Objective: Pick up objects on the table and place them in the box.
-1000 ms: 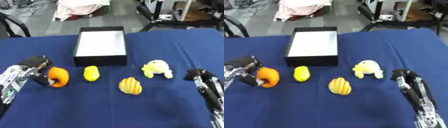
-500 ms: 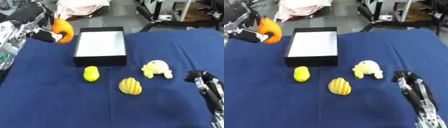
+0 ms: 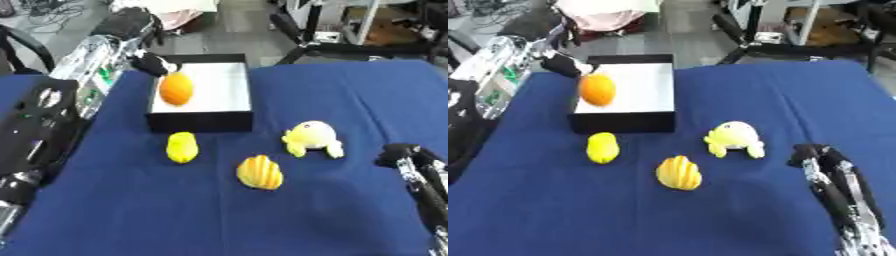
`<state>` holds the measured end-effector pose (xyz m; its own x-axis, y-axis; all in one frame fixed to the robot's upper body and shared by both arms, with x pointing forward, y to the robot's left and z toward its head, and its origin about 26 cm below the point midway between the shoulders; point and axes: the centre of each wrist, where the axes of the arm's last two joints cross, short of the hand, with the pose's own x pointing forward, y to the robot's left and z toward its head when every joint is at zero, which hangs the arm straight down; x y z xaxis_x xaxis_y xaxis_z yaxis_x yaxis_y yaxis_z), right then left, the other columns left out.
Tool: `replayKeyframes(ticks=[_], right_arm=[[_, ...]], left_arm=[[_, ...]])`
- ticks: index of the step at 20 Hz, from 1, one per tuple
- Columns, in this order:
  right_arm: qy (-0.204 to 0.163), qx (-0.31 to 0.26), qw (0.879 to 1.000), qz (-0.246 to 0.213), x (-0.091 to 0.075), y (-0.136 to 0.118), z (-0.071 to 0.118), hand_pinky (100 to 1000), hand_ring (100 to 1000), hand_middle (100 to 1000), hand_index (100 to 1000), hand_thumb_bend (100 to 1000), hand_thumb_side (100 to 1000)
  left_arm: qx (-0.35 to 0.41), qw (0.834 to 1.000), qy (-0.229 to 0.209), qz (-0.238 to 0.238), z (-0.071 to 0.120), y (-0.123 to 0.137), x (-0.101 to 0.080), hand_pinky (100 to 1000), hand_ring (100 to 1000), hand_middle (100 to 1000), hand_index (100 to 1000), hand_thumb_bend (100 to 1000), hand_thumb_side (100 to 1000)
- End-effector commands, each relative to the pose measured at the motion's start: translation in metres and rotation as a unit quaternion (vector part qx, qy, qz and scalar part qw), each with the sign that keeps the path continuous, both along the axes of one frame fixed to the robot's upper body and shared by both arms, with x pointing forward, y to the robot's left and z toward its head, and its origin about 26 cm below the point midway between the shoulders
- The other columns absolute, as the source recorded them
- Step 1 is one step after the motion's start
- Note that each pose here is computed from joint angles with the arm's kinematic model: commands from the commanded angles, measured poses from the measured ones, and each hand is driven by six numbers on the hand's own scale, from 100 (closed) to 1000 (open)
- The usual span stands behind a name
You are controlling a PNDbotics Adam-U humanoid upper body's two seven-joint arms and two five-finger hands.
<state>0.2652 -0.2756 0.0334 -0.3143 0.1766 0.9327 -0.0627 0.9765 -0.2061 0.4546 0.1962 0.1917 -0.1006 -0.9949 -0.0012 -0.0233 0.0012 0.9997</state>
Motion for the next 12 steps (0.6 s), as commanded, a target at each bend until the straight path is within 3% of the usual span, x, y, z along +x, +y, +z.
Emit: replayKeyframes(ticks=[1, 4, 7, 12], right_arm=[[-0.011, 0.003, 1.0, 0.012, 0.003, 0.003, 0.006, 695, 582, 535, 657, 100, 610], [-0.012, 0.005, 1.0, 0.015, 0.004, 0.005, 0.006, 695, 582, 535, 657, 100, 609], [-0.012, 0.006, 1.0, 0.014, 0.004, 0.005, 0.006, 695, 582, 535, 657, 100, 610], [-0.013, 0.006, 1.0, 0.01, 0.005, 0.004, 0.006, 696, 582, 535, 658, 100, 607]], left_arm=[[-0.007, 0.999, -0.019, 0.039, -0.001, -0.007, 0.011, 603, 448, 407, 616, 525, 451], [-0.003, 0.997, -0.021, 0.069, -0.017, -0.012, 0.019, 630, 481, 452, 663, 571, 462], [0.016, 0.996, -0.027, 0.081, -0.03, -0.011, 0.026, 682, 560, 546, 745, 705, 500], [0.016, 0.996, -0.061, 0.057, -0.031, 0.0, 0.027, 725, 627, 630, 808, 796, 556]])
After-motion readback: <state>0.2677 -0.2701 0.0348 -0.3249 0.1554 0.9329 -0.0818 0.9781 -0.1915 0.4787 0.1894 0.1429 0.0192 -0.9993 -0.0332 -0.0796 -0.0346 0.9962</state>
